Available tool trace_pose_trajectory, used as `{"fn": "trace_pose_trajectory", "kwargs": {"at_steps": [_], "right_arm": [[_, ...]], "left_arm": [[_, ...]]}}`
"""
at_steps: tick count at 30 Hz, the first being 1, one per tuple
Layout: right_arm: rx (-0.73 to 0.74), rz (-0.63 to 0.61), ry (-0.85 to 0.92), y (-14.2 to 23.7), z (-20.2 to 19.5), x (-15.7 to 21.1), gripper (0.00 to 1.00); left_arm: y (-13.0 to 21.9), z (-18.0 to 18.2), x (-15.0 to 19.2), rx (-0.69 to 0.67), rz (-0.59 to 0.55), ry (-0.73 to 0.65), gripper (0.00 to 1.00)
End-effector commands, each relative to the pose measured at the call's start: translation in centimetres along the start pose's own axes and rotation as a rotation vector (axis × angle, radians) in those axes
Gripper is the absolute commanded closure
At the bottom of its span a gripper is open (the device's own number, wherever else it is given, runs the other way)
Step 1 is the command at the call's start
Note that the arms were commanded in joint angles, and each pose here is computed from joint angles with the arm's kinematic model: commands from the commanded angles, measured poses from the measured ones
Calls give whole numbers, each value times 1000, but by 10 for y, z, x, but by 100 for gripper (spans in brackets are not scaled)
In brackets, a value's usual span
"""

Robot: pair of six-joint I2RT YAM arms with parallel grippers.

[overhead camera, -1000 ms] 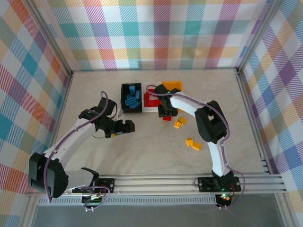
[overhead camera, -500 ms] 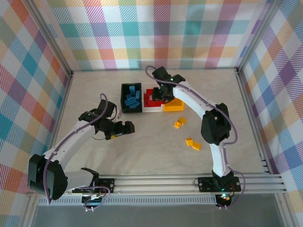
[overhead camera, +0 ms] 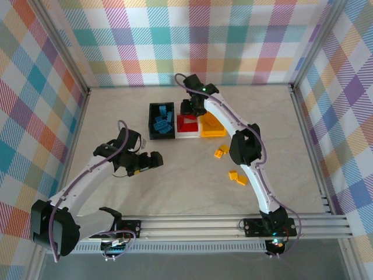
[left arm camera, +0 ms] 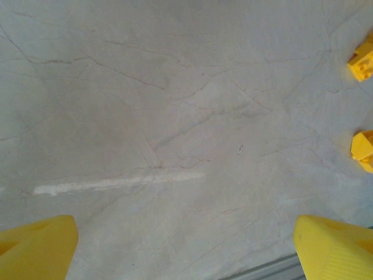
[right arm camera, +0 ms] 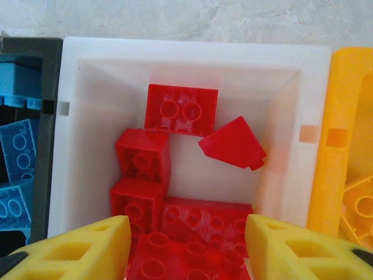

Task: Sort the legos into containers by color

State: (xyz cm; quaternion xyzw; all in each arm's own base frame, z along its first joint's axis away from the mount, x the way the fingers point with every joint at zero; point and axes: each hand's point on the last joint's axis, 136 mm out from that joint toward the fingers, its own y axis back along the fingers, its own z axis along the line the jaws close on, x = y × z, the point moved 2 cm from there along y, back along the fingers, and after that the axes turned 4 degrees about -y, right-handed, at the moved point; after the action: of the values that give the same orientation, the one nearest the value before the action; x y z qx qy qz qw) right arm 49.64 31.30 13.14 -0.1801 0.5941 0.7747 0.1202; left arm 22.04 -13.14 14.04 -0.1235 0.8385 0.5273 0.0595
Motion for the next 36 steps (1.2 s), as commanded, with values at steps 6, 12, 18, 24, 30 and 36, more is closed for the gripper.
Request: {"fn": "trace_pose_trajectory", "kwargs": {"at_steps": [6, 12, 18, 24, 30, 36], "right_arm": [[-69, -26, 12, 20, 8, -14, 33], [-83, -57, 4, 45, 9, -22, 30], [-97, -34, -4, 81, 8, -12, 28], [-51, 98, -30, 113, -15, 44, 25], [33, 215, -73, 138, -59, 128, 23], [103, 358, -135, 135, -102, 213, 21]], "left_arm": [[0, 2, -2, 2, -51, 22, 4], [5, -3, -6, 3, -47, -13, 4], [11, -13, -14, 26, -58, -42, 4], [10, -26, -16, 61, -64, -80, 4], [-1, -35, -5, 80, -26, -117, 4], [-23, -48, 10, 85, 24, -169, 4]]}}
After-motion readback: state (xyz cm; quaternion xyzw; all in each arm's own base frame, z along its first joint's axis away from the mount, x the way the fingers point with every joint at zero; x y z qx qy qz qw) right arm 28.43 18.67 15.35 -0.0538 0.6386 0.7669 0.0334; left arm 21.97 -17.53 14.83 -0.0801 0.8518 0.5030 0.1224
